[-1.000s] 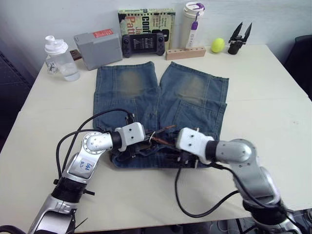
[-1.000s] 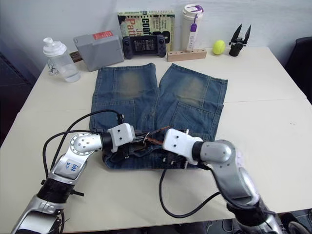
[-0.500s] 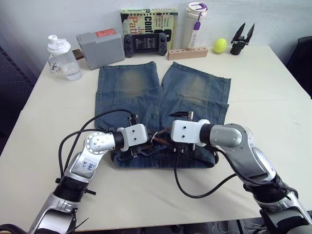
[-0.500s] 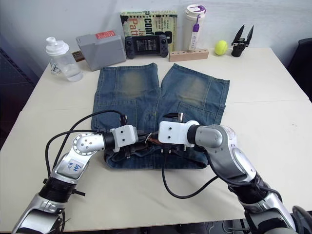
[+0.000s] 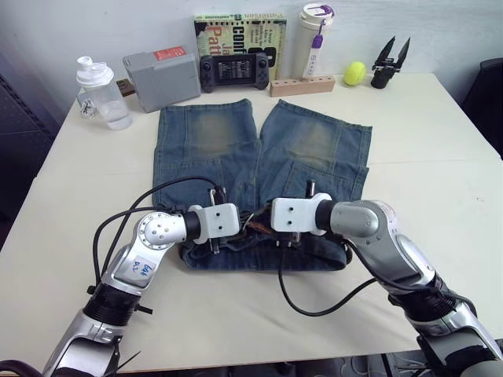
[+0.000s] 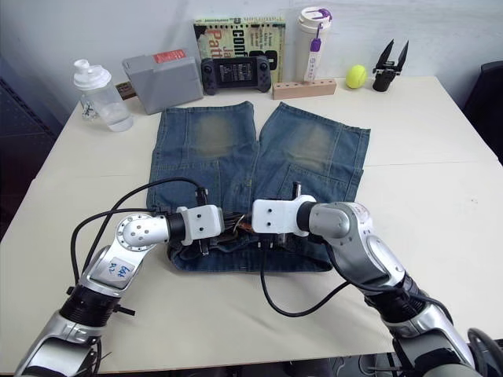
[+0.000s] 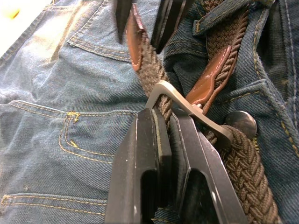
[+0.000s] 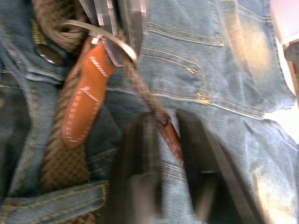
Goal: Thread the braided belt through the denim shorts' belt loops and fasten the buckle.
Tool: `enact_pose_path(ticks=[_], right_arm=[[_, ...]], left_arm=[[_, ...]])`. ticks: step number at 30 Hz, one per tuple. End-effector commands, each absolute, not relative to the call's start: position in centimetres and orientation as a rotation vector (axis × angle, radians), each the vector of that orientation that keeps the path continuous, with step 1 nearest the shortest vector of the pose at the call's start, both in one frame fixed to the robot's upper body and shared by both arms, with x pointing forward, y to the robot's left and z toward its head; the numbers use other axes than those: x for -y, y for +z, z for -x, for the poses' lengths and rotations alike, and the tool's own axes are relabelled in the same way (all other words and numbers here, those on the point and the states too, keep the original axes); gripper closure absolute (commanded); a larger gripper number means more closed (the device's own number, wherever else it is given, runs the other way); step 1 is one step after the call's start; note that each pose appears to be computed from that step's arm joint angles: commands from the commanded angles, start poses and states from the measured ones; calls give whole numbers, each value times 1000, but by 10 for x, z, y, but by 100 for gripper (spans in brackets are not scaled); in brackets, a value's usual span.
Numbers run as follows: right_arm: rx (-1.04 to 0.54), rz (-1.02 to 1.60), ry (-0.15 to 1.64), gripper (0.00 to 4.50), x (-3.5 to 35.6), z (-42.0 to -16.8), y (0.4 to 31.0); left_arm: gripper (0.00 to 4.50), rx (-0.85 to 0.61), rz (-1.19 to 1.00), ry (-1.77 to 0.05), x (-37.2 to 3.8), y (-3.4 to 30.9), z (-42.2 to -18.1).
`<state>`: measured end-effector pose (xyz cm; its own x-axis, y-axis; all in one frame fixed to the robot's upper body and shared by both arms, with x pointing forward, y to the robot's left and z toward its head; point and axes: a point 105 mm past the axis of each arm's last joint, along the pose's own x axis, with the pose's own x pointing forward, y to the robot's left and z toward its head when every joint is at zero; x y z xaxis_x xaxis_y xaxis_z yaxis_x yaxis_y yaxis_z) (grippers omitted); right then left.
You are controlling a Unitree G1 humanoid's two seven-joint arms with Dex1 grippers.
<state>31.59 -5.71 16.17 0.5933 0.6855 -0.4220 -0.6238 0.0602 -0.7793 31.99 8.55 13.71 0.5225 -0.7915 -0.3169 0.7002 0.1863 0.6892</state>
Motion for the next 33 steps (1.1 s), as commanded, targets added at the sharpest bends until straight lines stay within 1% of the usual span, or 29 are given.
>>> enact_pose_path(ticks=[1,4,5,6,8,9,10,14,17,20,22,23,25,26,27,28,31,32,33], right_arm=[[93,1144,986,447,56,-313,164],[89,1137,986,447,56,-313,162],[89,1135,986,450,56,-313,162],[90,1130,987,450,55,-312,162],[90,1123,989,450,54,-312,161],[91,1118,986,450,54,-311,161],[91,1116,984,450,54,-311,161],[89,1097,954,450,56,-312,162],[88,1090,927,450,59,-312,162],[86,1076,904,450,62,-311,161],[87,1072,893,450,64,-310,161],[87,1069,888,450,65,-309,161],[84,1066,880,450,66,-307,160],[83,1065,877,450,67,-306,160],[82,1063,875,450,67,-306,160],[81,1062,873,450,68,-305,160],[86,1053,854,450,70,-303,162],[86,1047,846,450,71,-303,163],[84,1043,834,450,75,-302,164]], left_arm=[[450,148,-912,-1058,-83,141,-317],[450,183,-864,-1042,-84,149,-317],[363,190,-845,-1034,-85,152,-317],[338,187,-795,-1047,-85,154,-314],[254,183,-744,-1057,-87,156,-311],[223,169,-705,-1048,-92,158,-310],[168,159,-682,-1038,-96,159,-309],[8,92,-485,-1042,-118,167,-297],[8,74,-336,-1023,-137,177,-288],[8,20,-214,-999,-154,175,-283],[64,6,-173,-1007,-158,172,-279],[100,1,-133,-1017,-159,171,-277],[177,-16,-97,-1027,-161,166,-274],[229,-29,-90,-1034,-161,164,-272],[241,-45,-100,-1032,-161,159,-273],[271,-55,-107,-1030,-161,156,-274],[405,-150,-169,-1050,-157,133,-274],[437,-189,-206,-1065,-156,123,-271],[445,-224,-235,-1073,-155,114,-270]])
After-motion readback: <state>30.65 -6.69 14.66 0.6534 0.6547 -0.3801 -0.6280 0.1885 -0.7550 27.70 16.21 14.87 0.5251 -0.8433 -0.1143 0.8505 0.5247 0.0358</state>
